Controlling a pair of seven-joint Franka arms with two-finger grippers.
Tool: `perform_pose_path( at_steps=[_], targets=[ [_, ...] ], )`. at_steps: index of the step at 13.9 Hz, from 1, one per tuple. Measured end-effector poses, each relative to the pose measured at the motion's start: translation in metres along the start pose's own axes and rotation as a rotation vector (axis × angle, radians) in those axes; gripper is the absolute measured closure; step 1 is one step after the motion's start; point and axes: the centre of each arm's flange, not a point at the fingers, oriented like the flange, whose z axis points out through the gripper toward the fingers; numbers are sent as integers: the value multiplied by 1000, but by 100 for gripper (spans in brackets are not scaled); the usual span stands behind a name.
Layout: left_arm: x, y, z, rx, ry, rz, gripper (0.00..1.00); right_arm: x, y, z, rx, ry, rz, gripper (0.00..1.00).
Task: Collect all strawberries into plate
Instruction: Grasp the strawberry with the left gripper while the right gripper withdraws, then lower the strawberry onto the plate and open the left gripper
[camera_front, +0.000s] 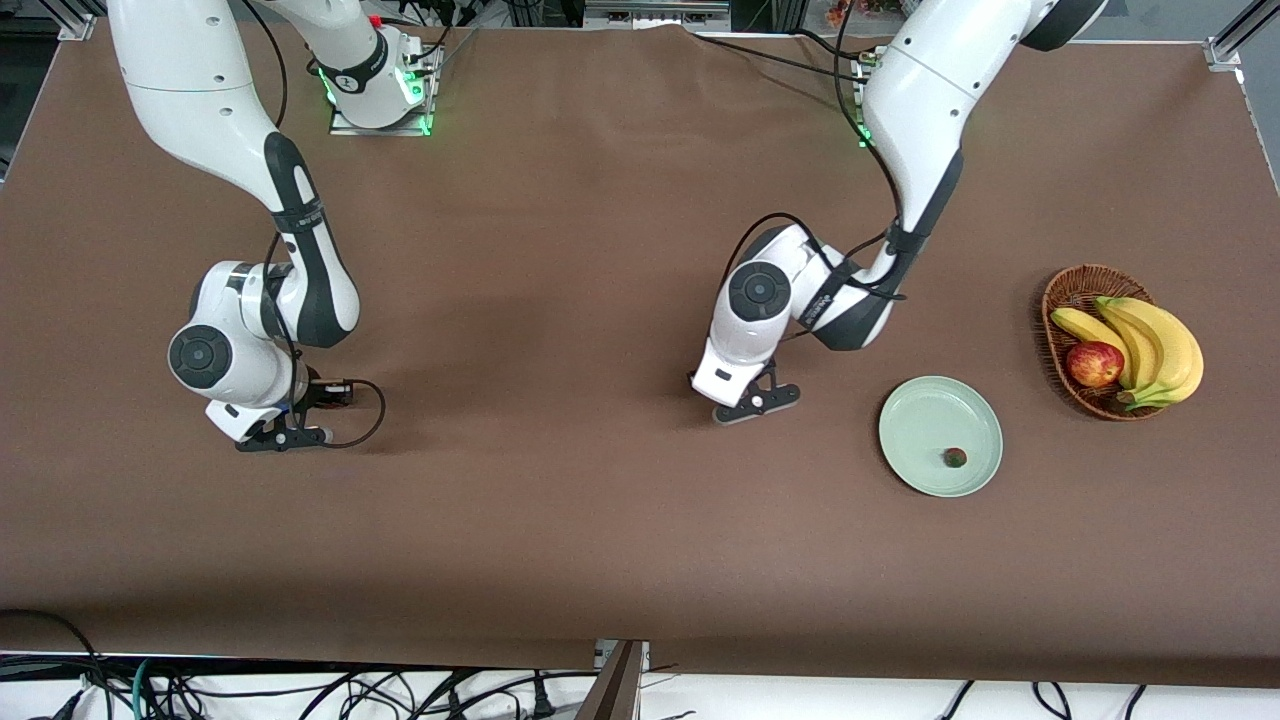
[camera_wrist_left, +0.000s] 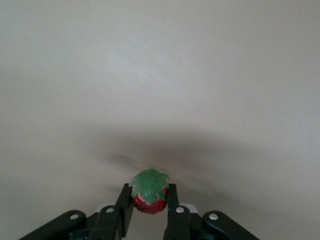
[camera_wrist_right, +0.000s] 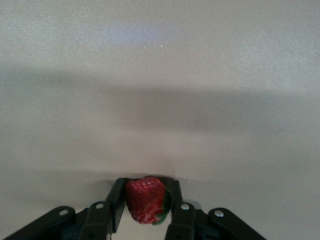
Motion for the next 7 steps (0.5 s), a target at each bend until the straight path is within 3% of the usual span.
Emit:
perform_pose_path(
  at_steps=[3,7],
  targets=[
    [49,-52,-45,60,-17,72,69,2,-2,-4,0,15,-4,60],
    [111,-147,-78,113,-85,272,69,27,-56,-40,59,100,2,60]
  ],
)
